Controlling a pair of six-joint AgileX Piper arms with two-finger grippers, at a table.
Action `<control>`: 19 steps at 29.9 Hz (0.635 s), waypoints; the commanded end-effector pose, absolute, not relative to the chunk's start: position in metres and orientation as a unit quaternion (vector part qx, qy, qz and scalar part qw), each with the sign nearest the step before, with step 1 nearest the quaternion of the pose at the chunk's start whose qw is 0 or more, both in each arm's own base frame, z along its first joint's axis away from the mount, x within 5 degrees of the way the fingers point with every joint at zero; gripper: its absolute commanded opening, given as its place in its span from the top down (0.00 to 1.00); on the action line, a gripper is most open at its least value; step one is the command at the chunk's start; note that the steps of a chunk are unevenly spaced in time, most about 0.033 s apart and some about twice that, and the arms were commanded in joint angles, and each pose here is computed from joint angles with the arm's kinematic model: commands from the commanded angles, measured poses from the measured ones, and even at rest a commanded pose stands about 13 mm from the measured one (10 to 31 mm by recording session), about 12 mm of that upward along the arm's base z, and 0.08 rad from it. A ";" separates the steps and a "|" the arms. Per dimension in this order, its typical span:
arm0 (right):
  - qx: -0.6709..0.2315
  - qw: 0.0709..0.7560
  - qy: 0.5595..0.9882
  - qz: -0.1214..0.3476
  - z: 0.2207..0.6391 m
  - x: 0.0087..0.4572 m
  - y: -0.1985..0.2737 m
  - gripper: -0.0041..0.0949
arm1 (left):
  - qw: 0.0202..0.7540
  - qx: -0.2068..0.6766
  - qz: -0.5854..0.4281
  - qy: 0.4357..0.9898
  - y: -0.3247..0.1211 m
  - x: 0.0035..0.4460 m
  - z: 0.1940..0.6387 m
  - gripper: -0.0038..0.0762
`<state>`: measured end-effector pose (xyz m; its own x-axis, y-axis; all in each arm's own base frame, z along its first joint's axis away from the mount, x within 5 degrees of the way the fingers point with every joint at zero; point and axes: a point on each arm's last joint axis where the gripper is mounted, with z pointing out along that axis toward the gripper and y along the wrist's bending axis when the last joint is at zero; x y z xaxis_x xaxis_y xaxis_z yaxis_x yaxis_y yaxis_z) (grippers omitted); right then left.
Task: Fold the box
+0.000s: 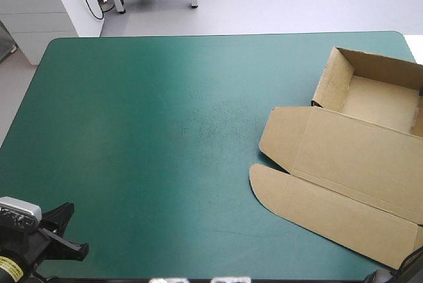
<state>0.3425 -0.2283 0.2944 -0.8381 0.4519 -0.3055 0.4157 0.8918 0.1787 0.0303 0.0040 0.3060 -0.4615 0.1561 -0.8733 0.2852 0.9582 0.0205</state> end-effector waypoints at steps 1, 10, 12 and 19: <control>0.225 0.207 0.951 0.038 0.326 0.334 -0.225 0.42 | 0.529 0.129 -0.073 0.835 0.002 0.033 0.317 0.96; 0.221 0.233 0.947 0.019 0.351 0.322 -0.217 0.28 | 0.523 0.129 -0.071 0.840 0.003 0.033 0.315 0.96; 0.219 0.250 0.943 0.018 0.365 0.316 -0.212 0.28 | 0.520 0.128 -0.070 0.842 0.003 0.032 0.315 0.96; 0.191 0.341 0.919 0.049 0.421 0.292 -0.177 0.38 | 0.514 0.131 -0.063 0.846 0.004 0.032 0.313 0.96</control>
<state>0.3099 -0.1969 0.3774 -0.7542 0.4278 -0.4982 0.3777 0.9032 0.2039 0.0290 0.0053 0.3031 -0.4915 0.1654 -0.8550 0.2787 0.9600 0.0255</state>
